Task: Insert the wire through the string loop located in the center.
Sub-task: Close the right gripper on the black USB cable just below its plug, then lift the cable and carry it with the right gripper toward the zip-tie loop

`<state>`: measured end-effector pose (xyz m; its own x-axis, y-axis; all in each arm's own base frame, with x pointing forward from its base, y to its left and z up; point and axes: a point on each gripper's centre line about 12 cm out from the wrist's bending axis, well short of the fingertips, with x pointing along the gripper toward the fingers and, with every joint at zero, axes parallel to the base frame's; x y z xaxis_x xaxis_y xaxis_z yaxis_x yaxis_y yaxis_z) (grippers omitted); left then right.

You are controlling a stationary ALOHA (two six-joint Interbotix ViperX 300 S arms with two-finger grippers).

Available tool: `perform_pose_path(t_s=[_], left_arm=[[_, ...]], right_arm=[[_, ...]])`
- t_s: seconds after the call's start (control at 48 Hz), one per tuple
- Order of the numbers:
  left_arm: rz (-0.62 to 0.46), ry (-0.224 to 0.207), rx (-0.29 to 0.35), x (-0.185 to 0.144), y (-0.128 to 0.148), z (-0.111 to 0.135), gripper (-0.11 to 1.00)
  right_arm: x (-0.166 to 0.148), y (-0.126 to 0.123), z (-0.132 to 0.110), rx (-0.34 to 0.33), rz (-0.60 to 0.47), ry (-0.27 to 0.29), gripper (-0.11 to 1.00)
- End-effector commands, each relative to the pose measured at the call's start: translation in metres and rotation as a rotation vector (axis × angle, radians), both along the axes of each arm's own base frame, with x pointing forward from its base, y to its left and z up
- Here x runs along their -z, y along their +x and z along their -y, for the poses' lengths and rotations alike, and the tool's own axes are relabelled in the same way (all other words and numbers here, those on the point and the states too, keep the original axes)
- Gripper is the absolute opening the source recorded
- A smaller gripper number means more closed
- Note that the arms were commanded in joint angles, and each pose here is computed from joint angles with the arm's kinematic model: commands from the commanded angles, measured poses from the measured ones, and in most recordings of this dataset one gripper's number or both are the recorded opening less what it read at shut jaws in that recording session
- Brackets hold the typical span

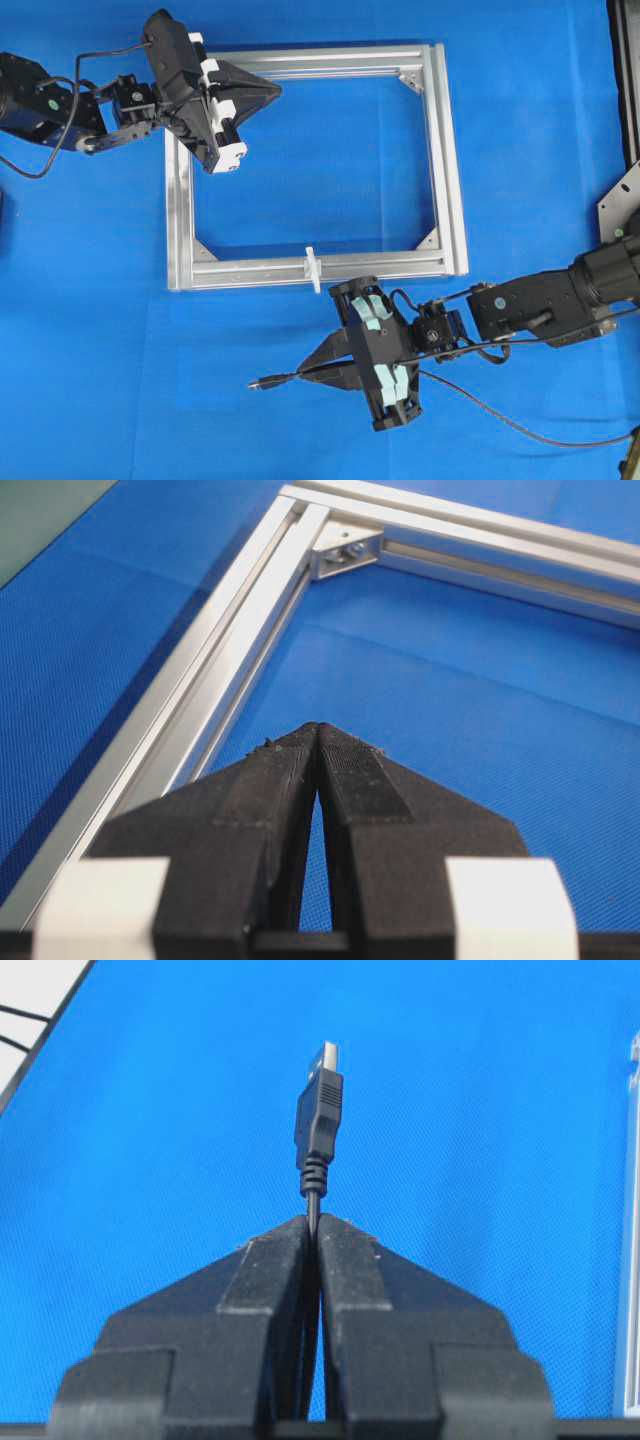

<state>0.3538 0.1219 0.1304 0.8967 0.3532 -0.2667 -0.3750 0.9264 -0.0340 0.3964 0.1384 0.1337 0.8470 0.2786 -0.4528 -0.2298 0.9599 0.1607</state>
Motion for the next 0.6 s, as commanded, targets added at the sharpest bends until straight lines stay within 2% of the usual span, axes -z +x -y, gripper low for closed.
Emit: perform_pose_path(t_s=[0.0, 0.584], left_arm=[[0.042, 0.014, -0.001, -0.0148, 0.0015, -0.0015, 0.00], [0.044, 0.010, -0.001, -0.0149, 0.0013, -0.0008, 0.00]], right_arm=[[-0.0189, 0.0032, -0.0026, -0.005, 0.050, 0.015, -0.03], [-0.0189, 0.0032, -0.0026, -0.005, 0.050, 0.014, -0.03]])
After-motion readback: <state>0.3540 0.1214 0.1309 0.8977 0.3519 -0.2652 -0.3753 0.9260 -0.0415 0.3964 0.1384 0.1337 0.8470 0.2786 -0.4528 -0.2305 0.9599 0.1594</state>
